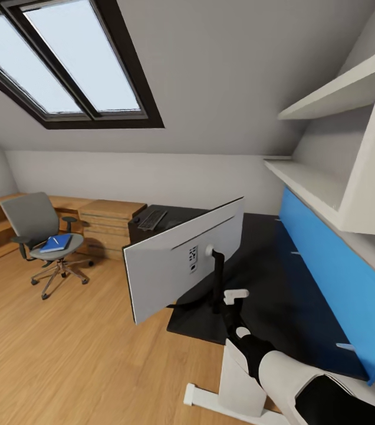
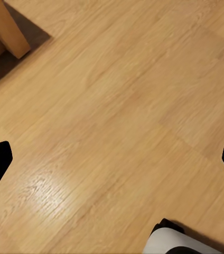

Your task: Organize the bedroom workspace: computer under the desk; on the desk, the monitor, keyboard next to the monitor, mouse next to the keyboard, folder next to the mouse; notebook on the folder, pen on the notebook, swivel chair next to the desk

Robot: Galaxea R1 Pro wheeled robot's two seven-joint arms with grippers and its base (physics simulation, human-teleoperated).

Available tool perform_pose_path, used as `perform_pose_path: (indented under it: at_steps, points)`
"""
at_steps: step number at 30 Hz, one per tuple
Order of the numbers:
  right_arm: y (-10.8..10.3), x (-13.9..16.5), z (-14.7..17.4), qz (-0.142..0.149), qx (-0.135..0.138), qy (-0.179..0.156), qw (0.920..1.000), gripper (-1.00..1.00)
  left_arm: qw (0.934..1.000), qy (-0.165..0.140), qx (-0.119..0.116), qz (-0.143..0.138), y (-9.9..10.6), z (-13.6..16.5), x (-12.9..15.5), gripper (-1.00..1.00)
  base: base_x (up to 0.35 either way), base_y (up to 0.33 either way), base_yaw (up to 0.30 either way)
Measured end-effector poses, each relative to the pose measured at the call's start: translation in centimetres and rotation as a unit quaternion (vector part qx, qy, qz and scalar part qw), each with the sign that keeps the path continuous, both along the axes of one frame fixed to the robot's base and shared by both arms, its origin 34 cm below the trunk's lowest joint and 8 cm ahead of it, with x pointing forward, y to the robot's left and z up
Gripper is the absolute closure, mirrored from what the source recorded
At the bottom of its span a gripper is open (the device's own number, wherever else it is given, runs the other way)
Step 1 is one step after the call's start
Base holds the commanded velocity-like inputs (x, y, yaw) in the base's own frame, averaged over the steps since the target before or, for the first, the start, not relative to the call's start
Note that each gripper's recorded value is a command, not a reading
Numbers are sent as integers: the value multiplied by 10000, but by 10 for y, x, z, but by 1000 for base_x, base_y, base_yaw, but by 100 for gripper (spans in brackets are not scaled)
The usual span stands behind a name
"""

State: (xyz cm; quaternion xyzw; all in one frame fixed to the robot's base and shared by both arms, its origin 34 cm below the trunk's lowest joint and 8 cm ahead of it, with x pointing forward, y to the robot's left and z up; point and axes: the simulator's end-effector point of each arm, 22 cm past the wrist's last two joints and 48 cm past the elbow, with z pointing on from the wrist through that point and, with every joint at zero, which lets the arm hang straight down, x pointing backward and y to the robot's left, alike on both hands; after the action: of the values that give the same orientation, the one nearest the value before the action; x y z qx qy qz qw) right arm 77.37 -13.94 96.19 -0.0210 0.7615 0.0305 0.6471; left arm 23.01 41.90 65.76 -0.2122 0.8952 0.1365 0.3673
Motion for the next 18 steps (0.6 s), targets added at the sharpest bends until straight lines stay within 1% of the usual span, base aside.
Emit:
perform_pose_path:
  at_steps: [2, 4, 8, 11, 15, 18]
  points:
    - [-2, 0, -1, -37, 9, 20, 10000, -100, 10000, 0, 0, 0, 0, 0, 0, -100, 23, 1, 0]
    - [-9, 0, -1, -171, -6, 30, 9998, -100, 10000, -1, -1, -5, 0, 0, 0, -100, 203, 0, 0]
    - [-13, 0, -2, -267, -25, 34, 9996, -100, 10000, -1, 0, 0, 0, 0, 0, -100, 162, 0, 0]
    - [-14, 0, -2, -288, -29, 35, 9996, -100, 10000, -3, 1, 1, 0, 0, 0, -100, 108, 0, 0]
    - [-14, 0, -1, -300, -32, 33, 9995, -100, 10000, -9, 2, -21, -1, 0, 1, -100, 217, 0, 0]
    - [-15, 0, -2, -304, -35, 35, 9995, -100, 10000, -4, 2, -30, -1, 0, 1, -100, 101, 0, 0]
